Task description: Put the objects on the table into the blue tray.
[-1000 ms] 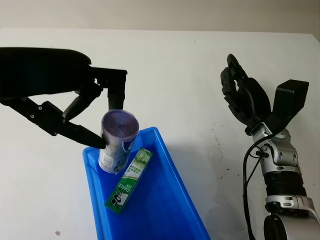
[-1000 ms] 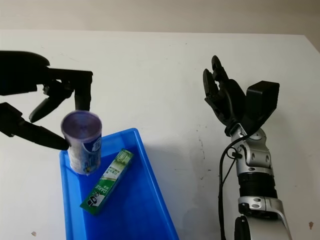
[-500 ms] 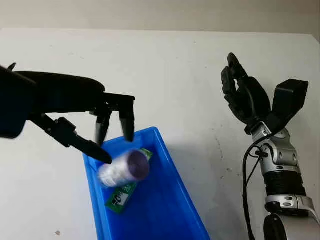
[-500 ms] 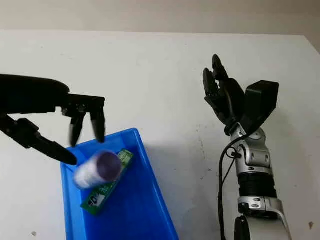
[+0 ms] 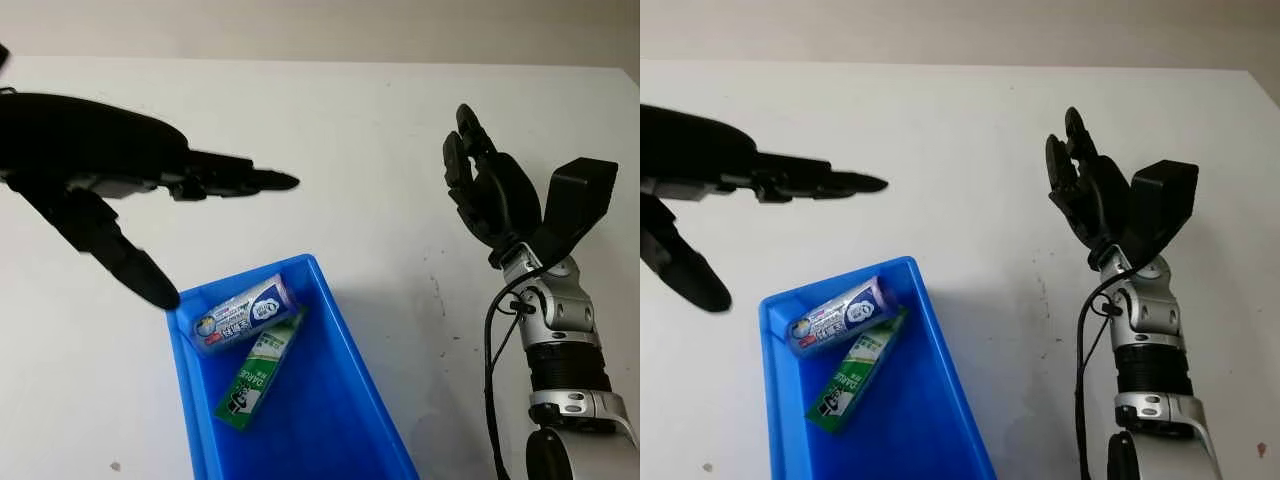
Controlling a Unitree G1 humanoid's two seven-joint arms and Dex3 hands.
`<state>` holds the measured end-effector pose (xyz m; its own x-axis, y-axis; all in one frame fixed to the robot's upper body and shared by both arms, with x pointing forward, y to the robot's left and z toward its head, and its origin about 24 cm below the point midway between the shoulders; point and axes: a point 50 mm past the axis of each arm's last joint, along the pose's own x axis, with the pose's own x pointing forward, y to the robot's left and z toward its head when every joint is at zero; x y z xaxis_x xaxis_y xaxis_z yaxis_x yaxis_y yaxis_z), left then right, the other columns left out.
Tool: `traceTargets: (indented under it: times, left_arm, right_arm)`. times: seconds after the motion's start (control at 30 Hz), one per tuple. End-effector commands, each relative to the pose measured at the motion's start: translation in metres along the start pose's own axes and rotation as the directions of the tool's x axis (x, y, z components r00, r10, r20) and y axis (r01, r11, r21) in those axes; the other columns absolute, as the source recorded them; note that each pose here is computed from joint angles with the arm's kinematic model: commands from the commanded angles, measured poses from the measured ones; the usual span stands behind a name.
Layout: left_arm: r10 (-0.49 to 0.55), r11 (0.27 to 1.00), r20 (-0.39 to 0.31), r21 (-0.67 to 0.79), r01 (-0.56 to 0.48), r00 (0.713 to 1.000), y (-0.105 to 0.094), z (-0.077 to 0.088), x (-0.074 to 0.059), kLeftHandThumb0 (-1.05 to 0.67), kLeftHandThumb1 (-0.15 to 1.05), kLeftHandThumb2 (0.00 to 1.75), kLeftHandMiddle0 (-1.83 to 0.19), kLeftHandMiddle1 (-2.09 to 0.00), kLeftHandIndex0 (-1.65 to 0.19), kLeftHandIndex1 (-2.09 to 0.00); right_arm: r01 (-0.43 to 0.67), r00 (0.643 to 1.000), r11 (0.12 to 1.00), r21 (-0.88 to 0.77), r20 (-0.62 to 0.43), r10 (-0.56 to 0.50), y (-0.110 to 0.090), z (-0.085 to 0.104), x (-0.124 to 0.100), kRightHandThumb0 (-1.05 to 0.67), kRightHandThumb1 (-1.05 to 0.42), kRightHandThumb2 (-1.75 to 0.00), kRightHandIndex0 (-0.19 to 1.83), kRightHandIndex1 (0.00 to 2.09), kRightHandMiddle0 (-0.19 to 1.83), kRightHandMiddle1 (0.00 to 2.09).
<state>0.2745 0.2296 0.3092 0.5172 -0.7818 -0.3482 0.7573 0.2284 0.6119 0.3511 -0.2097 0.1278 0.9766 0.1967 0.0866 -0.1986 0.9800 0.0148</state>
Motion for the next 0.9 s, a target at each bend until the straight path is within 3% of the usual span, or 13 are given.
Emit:
traceTargets:
  times: [0.0, 0.07, 0.17, 0.23, 0.33, 0.4, 0.5, 0.73, 0.87]
  left_arm:
    - [0.200, 0.972, 0.071, -0.136, -0.189, 0.977, 0.003, -0.019, -0.003, -0.93, 1.04, 0.54, 0.12, -0.05, 0.12, -0.05]
    - [0.443, 0.873, 0.073, -0.264, -0.411, 0.893, -0.003, -0.036, 0.000, -0.90, 1.05, 0.64, 0.14, -0.04, 0.13, -0.05]
    - [0.696, 0.659, 0.053, -0.443, -0.607, 0.716, -0.017, -0.064, 0.008, -0.80, 1.05, 0.70, 0.18, -0.02, 0.18, -0.02]
    - [0.799, 0.527, 0.016, -0.502, -0.686, 0.601, -0.028, -0.081, 0.016, -0.77, 1.05, 0.68, 0.19, 0.00, 0.19, 0.00]
    - [0.868, 0.388, -0.055, -0.544, -0.744, 0.493, -0.044, -0.103, 0.031, -0.79, 1.05, 0.65, 0.19, 0.00, 0.19, 0.00]
    - [0.891, 0.323, -0.090, -0.565, -0.760, 0.446, -0.054, -0.115, 0.039, -0.78, 1.05, 0.65, 0.19, 0.00, 0.19, 0.00]
    - [0.907, 0.260, -0.136, -0.563, -0.785, 0.398, -0.066, -0.131, 0.050, -0.79, 1.05, 0.67, 0.19, 0.00, 0.19, 0.00]
    - [0.914, 0.132, -0.247, -0.571, -0.811, 0.323, -0.082, -0.154, 0.068, -0.80, 1.05, 0.71, 0.19, 0.00, 0.19, 0.00]
    - [0.909, 0.103, -0.277, -0.575, -0.812, 0.312, -0.085, -0.157, 0.074, -0.80, 1.05, 0.74, 0.19, 0.00, 0.19, 0.00]
  right_arm:
    - [-0.007, 0.998, 1.000, -0.003, 0.061, 0.007, 0.005, 0.012, 0.004, -0.65, -1.05, -0.63, -0.19, 0.00, -0.19, 0.00]
    - [-0.002, 0.997, 1.000, 0.008, 0.074, 0.001, 0.006, 0.014, 0.004, -0.65, -1.05, -0.63, -0.19, 0.00, -0.19, 0.00]
    - [0.011, 0.996, 1.000, 0.014, 0.085, -0.012, 0.006, 0.016, 0.005, -0.66, -1.05, -0.64, -0.19, 0.00, -0.19, 0.00]
    - [0.013, 0.996, 1.000, 0.016, 0.085, -0.014, 0.007, 0.018, 0.006, -0.67, -1.05, -0.64, -0.19, 0.00, -0.19, 0.00]
    - [0.006, 0.996, 1.000, -0.001, 0.084, -0.006, 0.007, 0.020, 0.007, -0.69, -1.05, -0.66, -0.19, 0.00, -0.19, 0.00]
    - [0.006, 0.997, 1.000, -0.022, 0.082, -0.004, 0.008, 0.021, 0.008, -0.70, -1.05, -0.68, -0.19, 0.00, -0.19, 0.00]
    - [0.009, 0.996, 1.000, -0.027, 0.084, -0.007, 0.009, 0.023, 0.008, -0.71, -1.05, -0.71, -0.19, 0.00, -0.19, 0.00]
    - [0.045, 0.995, 0.999, -0.017, 0.085, -0.043, 0.009, 0.020, 0.007, -0.69, -1.05, -0.73, -0.19, 0.00, -0.19, 0.00]
    - [0.047, 0.996, 0.999, -0.010, 0.070, -0.047, 0.009, 0.016, 0.004, -0.70, -1.05, -0.72, -0.19, 0.00, -0.19, 0.00]
